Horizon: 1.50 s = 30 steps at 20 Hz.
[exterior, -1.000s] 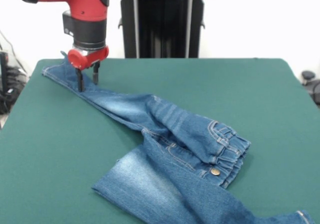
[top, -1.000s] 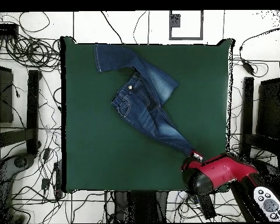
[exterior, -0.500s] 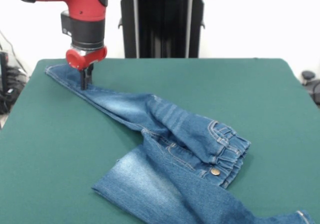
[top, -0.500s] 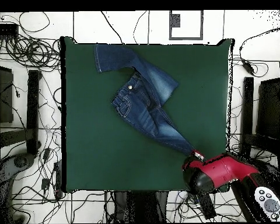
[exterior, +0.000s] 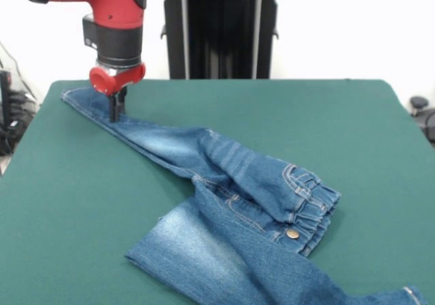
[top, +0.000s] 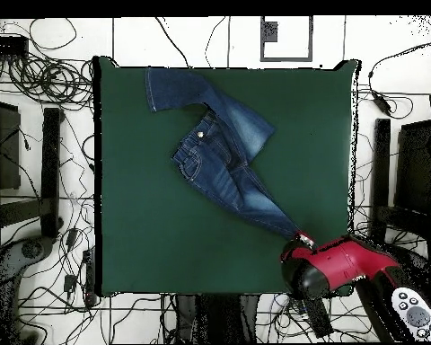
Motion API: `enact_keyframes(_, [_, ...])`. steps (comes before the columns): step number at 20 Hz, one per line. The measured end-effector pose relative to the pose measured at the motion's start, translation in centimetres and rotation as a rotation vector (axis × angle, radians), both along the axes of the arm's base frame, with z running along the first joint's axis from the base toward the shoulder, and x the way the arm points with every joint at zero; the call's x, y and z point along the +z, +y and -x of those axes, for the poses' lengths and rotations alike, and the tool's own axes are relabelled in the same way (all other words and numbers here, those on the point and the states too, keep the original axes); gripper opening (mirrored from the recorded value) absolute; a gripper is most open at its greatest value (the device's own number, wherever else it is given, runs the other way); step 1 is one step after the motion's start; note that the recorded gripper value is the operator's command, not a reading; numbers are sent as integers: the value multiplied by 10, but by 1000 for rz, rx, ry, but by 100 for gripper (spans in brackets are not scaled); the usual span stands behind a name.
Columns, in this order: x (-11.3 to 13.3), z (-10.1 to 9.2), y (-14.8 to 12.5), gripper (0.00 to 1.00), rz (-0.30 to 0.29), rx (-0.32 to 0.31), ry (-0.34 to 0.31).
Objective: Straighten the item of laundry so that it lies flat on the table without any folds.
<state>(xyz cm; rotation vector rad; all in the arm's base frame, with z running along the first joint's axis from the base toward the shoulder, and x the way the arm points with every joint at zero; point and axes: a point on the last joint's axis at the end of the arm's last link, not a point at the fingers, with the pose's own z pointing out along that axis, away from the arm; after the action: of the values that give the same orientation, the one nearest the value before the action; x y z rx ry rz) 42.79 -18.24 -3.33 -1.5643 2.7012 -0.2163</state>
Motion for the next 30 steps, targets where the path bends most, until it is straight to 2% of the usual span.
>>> enact_keyframes(5, [5,-2,-2,0,5,-7,-5])
enact_keyframes(15, [53,-2,4,0,37,-40,-17])
enact_keyframes(21, [68,5,23,0,70,9,-3])
enact_keyframes(30, [64,14,38,0,101,72,27])
